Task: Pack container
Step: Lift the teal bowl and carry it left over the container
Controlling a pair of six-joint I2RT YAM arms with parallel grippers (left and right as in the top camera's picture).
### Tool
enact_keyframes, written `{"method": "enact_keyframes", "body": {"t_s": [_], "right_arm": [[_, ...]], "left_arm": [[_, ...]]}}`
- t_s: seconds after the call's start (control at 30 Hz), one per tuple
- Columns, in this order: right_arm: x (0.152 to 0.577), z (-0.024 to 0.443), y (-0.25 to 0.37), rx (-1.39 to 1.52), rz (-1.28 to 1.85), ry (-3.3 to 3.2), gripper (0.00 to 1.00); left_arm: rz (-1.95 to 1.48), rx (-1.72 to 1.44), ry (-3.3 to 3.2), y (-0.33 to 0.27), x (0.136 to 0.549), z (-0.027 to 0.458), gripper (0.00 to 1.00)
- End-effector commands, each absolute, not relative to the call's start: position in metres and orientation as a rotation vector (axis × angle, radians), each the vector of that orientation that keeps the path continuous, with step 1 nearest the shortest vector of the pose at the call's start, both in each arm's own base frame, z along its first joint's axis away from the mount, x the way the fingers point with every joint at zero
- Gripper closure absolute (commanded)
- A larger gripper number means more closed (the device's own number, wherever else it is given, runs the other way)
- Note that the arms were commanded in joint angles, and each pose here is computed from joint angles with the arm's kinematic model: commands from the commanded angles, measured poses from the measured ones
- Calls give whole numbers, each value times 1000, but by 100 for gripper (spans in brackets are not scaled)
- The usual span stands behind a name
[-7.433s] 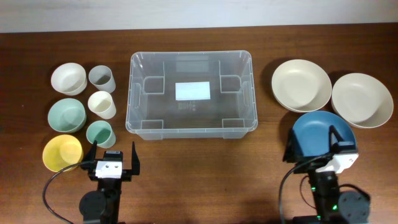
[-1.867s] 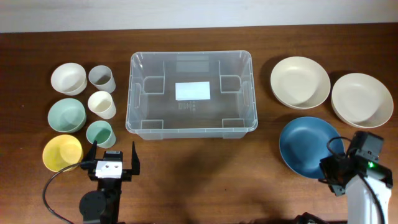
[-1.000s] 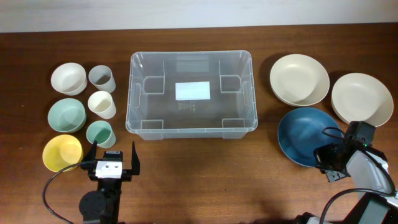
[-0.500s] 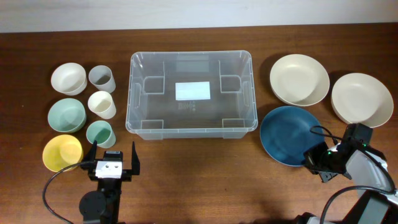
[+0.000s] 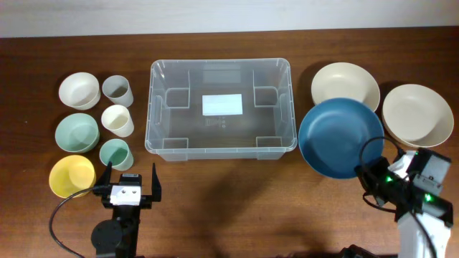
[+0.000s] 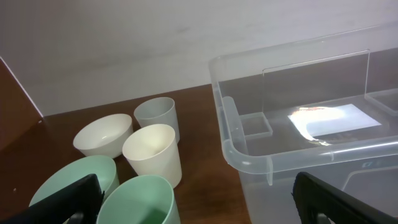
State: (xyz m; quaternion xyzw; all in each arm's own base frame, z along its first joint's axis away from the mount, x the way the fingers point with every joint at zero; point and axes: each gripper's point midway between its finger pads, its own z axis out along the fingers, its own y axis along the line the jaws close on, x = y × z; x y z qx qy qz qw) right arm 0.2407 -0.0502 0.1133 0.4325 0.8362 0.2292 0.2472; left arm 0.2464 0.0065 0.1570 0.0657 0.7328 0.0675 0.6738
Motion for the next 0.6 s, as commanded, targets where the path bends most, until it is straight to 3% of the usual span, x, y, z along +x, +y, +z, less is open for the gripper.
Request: {"method": "enact_keyframes", "body": {"t_s": [0.0,0.2,0.43,0.57], "right_arm": [[243,159,-51,1118,624,2129,96],[229,234,-68,1075,438,1964,96],[247,324,-27,831,765,1806,96],[260,343,-3,735,903,1784,96]], "left_arm": [[151,134,1650,8,246,156,0],[151,134,1650,8,246,156,0],[151,134,1650,8,246,156,0],[151,134,1650,8,246,156,0]]}}
